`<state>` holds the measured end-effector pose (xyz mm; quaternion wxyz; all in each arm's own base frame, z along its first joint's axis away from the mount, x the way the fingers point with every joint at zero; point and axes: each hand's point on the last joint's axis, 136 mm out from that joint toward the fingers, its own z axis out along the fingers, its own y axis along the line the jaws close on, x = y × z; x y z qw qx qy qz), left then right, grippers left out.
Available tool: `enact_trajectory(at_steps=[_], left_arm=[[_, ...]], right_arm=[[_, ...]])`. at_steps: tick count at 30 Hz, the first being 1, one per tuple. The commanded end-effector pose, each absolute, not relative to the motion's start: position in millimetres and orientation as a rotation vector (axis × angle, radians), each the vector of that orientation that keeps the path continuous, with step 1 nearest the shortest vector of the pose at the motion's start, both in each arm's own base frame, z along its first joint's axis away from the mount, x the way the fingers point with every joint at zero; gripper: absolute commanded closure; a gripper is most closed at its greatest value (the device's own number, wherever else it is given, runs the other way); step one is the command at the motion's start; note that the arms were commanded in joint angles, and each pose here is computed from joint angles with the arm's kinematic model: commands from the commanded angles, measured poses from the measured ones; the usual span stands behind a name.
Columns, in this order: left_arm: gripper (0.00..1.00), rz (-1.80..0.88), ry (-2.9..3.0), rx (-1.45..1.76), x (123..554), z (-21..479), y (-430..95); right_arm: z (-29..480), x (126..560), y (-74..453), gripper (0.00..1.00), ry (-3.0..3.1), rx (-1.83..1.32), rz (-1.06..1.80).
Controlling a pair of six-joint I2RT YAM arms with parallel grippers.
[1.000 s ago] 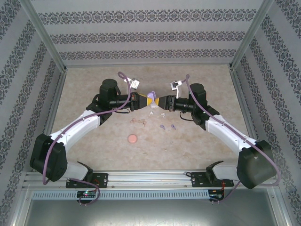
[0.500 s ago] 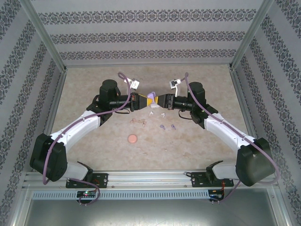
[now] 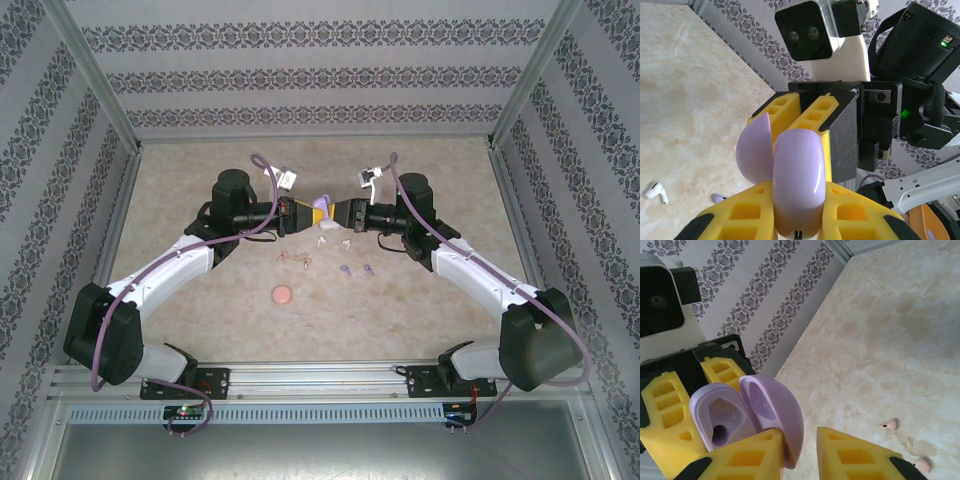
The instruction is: Insert the wireless bluetooth earbuds into the charging case
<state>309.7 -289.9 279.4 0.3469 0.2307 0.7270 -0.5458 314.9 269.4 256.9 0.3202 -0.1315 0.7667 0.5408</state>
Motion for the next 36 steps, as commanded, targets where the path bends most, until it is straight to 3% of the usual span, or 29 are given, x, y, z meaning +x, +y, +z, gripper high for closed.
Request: enact_trajectory(at_steps=[1,8,13,15,18,22,28,36], left_arm=[[1.0,-1.459,1.852,0.653,300.0,279.9,-300.6],[1.0,-1.454,1.855,0.649,300.1,278.2,-301.7],[1.0,-1.431,1.867,0.623,305.0,276.2,-300.8],[0.83,-1.403,1.89,0.598,309.5,271.9,-298.8],[0.5,-1.318,1.93,0.563,317.2,266.6,-292.8],[0.26,-1.177,1.958,0.569,323.2,273.6,-276.0],[0.11,-1.02,2.025,0.686,327.8,284.3,-253.8],[0.06,-1.023,2.152,0.869,334.5,283.1,-245.4]], right_arm=[[279.0,320.0,275.4,0.8,1.942,-0.377,1.431],[281.0,317.7,276.7,0.95,1.938,-0.391,1.442],[279.7,317.5,276.0,1.0,1.944,-0.387,1.435],[277.9,318.2,275.6,1.0,1.951,-0.386,1.427],[269.8,322.7,273.4,1.0,1.985,-0.37,1.391],[253.6,333.8,264.5,1.0,2.058,-0.344,1.309],[236.2,354.0,252.1,1.0,2.156,-0.42,1.128],[224.4,372.2,255.1,1.0,2.219,-0.683,0.947]])
